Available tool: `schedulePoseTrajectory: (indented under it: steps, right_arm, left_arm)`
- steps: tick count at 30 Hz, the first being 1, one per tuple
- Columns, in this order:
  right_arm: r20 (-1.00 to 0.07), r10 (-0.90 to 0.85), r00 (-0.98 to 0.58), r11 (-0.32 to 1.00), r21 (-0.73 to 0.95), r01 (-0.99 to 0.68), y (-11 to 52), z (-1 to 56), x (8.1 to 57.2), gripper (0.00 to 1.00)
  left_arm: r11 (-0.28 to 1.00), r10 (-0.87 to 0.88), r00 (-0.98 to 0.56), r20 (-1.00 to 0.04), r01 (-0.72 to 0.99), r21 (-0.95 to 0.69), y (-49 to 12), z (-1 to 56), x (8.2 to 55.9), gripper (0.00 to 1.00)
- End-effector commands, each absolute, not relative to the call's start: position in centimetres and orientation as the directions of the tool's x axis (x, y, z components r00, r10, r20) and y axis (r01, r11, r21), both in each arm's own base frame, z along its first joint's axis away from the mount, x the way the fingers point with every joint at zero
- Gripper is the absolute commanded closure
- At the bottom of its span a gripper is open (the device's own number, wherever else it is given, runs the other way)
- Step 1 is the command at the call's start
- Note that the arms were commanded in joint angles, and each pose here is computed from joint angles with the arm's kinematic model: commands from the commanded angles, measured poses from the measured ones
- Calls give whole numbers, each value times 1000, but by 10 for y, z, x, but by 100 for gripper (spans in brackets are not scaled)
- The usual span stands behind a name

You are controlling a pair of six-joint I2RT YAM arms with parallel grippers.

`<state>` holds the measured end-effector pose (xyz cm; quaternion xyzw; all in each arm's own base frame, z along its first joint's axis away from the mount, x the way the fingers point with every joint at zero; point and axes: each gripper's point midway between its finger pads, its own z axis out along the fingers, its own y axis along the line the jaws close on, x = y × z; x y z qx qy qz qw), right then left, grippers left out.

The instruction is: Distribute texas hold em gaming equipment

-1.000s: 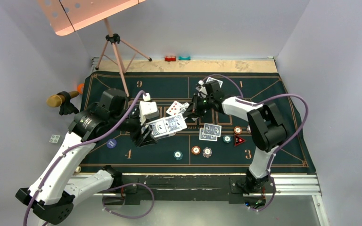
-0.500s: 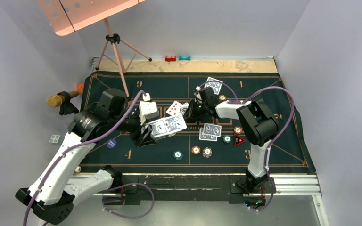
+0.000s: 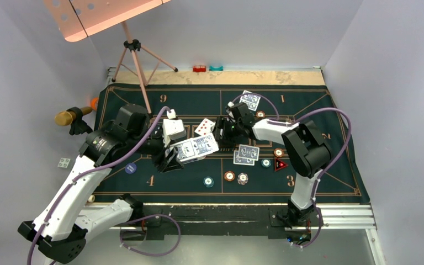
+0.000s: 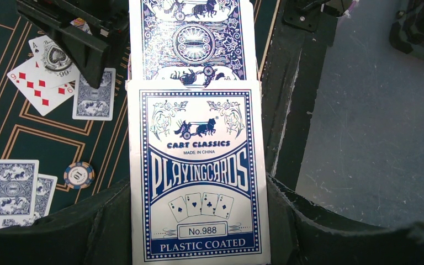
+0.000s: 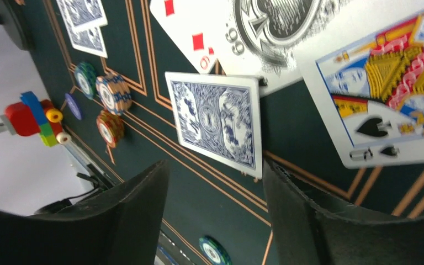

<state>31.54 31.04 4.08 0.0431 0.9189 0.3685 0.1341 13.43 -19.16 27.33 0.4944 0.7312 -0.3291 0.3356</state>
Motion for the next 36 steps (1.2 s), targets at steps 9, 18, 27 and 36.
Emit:
schedulePoseTrajectory:
  steps: [9, 18, 27, 36]
  right_arm:
    - [-387, 147, -910, 732, 661, -163, 278, 168, 298, 11]
    - [-451, 206, -868, 511, 807, -298, 264, 287, 277, 4]
    - [-480, 202, -854, 294, 861, -414, 281, 344, 244, 1]
    - [-496, 17, -868, 276, 837, -473, 324, 332, 202, 1]
  left_arm:
    - [271, 465, -231, -855, 956, -110, -195, 291, 135, 100]
    - [267, 461, -228, -858, 957, -111, -196, 292, 135, 100]
    - [273, 465, -228, -856, 956, -107, -196, 291, 138, 100]
    - [275, 460, -225, -859, 956, -104, -199, 295, 143, 100]
